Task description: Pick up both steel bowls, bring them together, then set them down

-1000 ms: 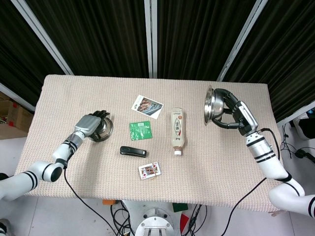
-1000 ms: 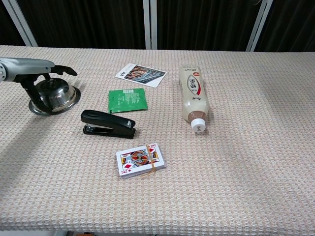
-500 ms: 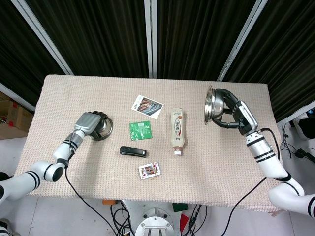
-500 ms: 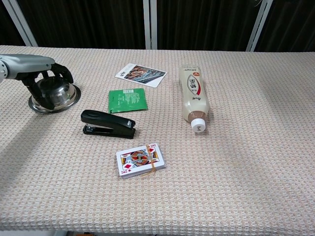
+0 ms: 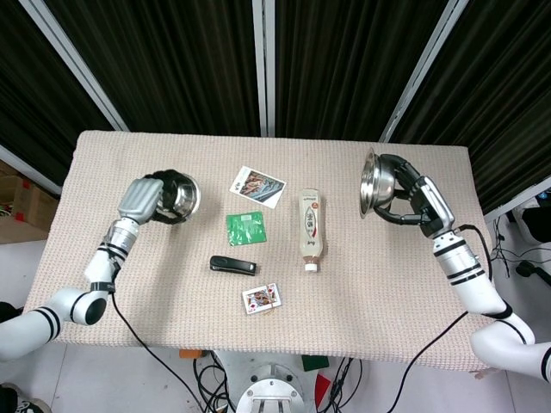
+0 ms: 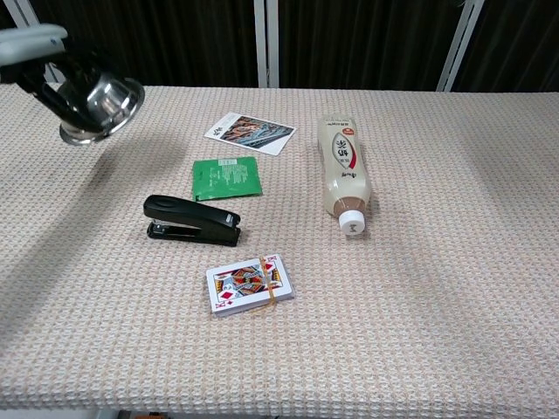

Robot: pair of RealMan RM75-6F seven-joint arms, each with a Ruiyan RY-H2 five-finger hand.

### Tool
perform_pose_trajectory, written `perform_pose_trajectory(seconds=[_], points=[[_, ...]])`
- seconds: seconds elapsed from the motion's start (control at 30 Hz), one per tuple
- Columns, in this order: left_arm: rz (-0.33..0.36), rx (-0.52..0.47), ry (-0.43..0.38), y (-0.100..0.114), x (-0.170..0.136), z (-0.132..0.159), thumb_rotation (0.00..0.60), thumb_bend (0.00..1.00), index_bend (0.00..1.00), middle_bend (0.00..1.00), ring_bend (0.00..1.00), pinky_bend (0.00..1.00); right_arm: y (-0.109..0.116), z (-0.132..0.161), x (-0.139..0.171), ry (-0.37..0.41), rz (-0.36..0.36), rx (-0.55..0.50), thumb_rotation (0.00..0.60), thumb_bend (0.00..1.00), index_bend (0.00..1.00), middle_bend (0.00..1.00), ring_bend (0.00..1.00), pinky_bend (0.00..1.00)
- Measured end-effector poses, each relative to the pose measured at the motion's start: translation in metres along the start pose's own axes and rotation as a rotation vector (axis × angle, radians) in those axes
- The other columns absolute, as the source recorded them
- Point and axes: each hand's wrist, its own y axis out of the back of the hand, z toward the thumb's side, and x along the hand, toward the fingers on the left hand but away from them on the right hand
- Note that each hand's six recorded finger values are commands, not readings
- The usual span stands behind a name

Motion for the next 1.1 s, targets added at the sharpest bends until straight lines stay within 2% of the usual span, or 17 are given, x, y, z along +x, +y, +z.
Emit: perform_pose_trajectory(seconds=[0.1,0.2,0.4,0.5,0.57,0.7,0.93,1.1], points=[[0.095,-0.187,-0.04,0.024,-0.008,0.012,0.6,0.16,0.54,0.54,0.44,0.73,-0.002,-0.004,-0.001,-0.006,0.002,-0.007,0.6,0.22,0.6,0.52,0.5,0.66],[0.145,-0.384,-0.096,0.042,-0.018,0.027,0.6,0.16,0.55,0.54,0.46,0.73,-0.006,-0.009,-0.004,-0.012,0.008,-0.018,0.6,0.22,0.59,0.52,0.5,0.66],[0.155,-0.753,-0.251,0.064,-0.034,0.066,0.6,0.16,0.55,0.54,0.46,0.73,-0.018,-0.018,-0.013,-0.013,0.026,-0.054,0.6,0.22,0.6,0.52,0.5,0.66],[0.142,-0.857,-0.332,0.071,-0.035,0.089,0.6,0.16,0.55,0.54,0.46,0.73,-0.03,-0.021,-0.021,-0.01,0.049,-0.077,0.6,0.22,0.6,0.52,0.5,0.66],[0.133,-0.888,-0.385,0.075,-0.033,0.106,0.6,0.16,0.55,0.54,0.46,0.73,-0.04,-0.022,-0.027,-0.003,0.068,-0.091,0.6,0.22,0.6,0.52,0.5,0.66],[0.118,-0.898,-0.44,0.074,-0.023,0.131,0.6,0.16,0.56,0.55,0.46,0.73,-0.058,-0.019,-0.04,0.019,0.101,-0.121,0.6,0.22,0.59,0.52,0.5,0.66],[0.115,-0.883,-0.455,0.063,-0.011,0.156,0.6,0.16,0.58,0.55,0.46,0.73,-0.082,-0.007,-0.058,0.068,0.129,-0.175,0.6,0.22,0.6,0.52,0.5,0.66],[0.137,-0.852,-0.463,0.058,-0.005,0.176,0.6,0.16,0.59,0.55,0.46,0.73,-0.099,-0.004,-0.067,0.085,0.151,-0.215,0.6,0.22,0.59,0.52,0.5,0.66]])
